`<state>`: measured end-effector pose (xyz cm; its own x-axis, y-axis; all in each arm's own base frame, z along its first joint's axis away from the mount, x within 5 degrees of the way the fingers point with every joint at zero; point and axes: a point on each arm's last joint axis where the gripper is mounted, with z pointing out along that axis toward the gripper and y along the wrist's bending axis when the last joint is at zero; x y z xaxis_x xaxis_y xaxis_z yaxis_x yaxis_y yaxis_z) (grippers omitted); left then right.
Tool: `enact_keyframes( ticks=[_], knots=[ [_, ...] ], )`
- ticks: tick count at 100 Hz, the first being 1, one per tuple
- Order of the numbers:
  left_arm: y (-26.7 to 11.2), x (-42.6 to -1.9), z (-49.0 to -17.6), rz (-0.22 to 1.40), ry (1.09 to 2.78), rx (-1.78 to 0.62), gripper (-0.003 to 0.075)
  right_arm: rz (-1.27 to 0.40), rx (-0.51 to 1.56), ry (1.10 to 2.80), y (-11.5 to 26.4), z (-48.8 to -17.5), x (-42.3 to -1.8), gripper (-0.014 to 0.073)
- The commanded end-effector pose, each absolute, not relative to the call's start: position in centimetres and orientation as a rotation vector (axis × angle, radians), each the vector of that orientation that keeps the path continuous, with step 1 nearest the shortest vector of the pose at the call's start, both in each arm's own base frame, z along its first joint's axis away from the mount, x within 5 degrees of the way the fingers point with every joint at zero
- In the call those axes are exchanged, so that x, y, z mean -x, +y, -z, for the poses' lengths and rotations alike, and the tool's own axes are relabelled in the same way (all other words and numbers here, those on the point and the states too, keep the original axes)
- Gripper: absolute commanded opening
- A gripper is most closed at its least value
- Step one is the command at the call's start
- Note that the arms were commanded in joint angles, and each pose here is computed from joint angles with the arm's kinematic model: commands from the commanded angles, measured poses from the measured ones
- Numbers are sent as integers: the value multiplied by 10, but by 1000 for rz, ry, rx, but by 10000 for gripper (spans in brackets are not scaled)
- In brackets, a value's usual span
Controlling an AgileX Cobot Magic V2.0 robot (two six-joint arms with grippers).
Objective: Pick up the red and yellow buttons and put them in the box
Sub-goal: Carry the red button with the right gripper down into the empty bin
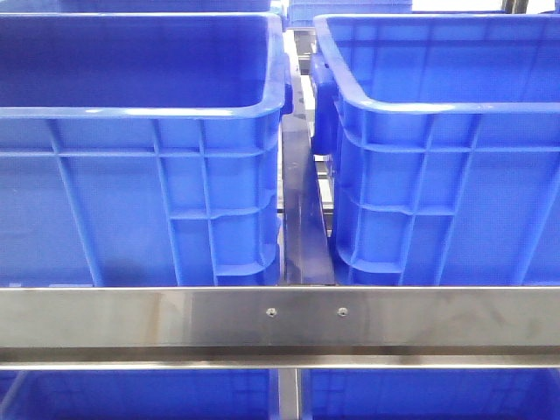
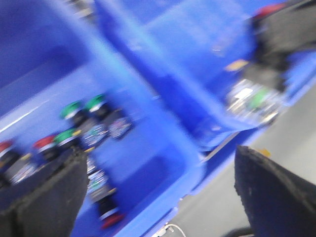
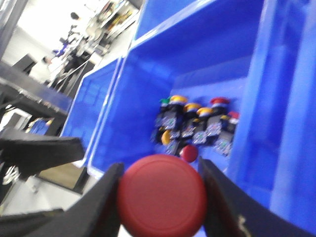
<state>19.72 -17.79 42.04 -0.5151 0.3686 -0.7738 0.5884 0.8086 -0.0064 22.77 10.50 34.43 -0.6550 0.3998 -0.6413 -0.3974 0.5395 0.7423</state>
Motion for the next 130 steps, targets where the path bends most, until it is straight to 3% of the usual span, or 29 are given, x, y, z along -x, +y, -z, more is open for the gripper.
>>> enact_keyframes(
  ticks=[1, 41, 70, 80, 104, 117, 130],
  knots=[
    [-155, -190, -438, 370, 2076, -597, 568, -1232, -13, 1853, 103, -364, -226, 194],
    [-41, -147, -397, 208, 2015, -131, 568, -1215, 9, 1848, 103, -364, -226, 194],
    [-15, -101, -378, 157, 1913, -28, 552, -1201, 0, 1846, 102, -364, -227, 194],
    [-13, -93, -378, 156, 1888, -27, 449, -1173, 0, 1841, 101, -364, -229, 194],
    [-12, -89, -379, 150, 1874, -29, -20, -1033, 27, 1792, 95, -371, -235, 194],
    [-12, -89, -379, 150, 1874, -29, -19, -836, 60, 1736, 87, -380, -242, 194],
    [-11, -89, -379, 150, 1876, -29, -19, -511, -6, 1711, 66, -378, -253, 194]
  ],
)
